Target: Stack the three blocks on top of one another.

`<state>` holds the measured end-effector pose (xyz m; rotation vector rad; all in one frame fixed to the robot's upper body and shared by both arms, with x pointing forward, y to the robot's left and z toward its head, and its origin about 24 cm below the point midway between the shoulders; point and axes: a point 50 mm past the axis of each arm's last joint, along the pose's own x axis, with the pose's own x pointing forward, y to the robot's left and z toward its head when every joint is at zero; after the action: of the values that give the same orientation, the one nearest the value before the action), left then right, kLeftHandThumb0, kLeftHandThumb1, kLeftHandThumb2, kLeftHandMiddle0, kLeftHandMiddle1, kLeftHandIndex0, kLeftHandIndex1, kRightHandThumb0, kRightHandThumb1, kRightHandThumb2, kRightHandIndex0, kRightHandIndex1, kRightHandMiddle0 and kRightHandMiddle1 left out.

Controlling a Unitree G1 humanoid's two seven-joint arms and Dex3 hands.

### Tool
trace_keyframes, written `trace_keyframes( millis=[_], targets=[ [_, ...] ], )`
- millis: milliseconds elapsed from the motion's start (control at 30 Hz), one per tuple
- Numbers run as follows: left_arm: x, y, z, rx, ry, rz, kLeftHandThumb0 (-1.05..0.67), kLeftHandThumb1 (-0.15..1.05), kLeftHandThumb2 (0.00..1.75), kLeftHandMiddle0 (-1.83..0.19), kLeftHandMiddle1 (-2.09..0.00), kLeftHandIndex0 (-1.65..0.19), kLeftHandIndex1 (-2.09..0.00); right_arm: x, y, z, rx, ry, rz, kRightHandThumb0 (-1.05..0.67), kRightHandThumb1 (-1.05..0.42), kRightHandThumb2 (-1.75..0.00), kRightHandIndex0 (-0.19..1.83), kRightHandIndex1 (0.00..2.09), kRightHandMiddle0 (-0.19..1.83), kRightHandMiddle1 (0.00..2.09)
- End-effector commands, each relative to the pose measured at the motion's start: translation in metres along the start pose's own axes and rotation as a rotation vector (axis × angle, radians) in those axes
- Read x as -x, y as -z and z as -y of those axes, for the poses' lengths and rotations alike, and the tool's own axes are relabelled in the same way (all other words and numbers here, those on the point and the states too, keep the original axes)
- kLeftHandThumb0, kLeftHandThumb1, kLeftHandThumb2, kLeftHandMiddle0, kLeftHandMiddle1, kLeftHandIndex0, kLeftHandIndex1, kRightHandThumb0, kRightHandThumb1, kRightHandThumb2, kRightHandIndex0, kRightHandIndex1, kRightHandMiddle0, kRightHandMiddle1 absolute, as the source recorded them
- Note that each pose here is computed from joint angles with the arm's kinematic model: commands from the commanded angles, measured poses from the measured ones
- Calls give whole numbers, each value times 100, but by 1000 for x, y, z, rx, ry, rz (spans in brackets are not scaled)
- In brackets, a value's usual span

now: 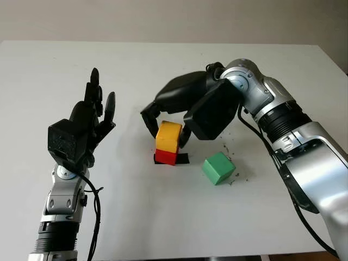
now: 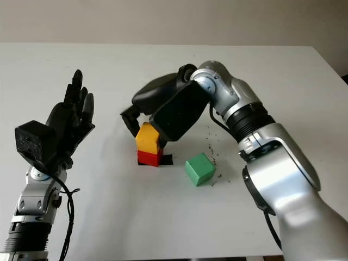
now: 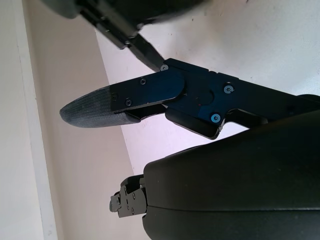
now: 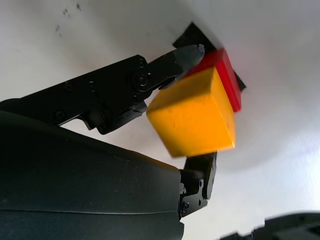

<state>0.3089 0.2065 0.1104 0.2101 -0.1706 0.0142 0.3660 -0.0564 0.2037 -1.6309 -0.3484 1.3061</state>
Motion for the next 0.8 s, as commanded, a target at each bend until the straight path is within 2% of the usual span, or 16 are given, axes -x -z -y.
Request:
trace_keyframes(
  millis=[0, 267, 467, 567, 767],
  targets=[
    [2, 0, 0, -1, 2, 4, -84, 105, 66, 16, -5, 18, -5, 4, -1, 7, 30, 6, -5, -67, -87, -5, -16, 1, -12, 29],
    [3, 1, -1, -2, -6, -3, -84, 105, 65, 16, -6, 17, -6, 6, 0, 3, 55, 20, -11, -71, -87, -6, -19, 0, -19, 16],
    [4, 1, 0, -21, -7, 0, -83, 105, 66, 15, -6, 16, -6, 15, 7, 2, 36, 77, -19, -73, -87, -5, -19, 0, -19, 9],
    [4, 1, 1, -15, -9, -2, -82, 105, 67, 16, -5, 17, -6, 31, 14, 7, 14, 135, -50, -71, -87, -5, -19, 0, -17, 9],
    [5, 2, 2, -6, -15, -8, -84, 105, 66, 16, -5, 17, -5, 87, 29, 15, -84, 411, -130, -64, -85, -5, -11, 6, 0, 15]
  ],
)
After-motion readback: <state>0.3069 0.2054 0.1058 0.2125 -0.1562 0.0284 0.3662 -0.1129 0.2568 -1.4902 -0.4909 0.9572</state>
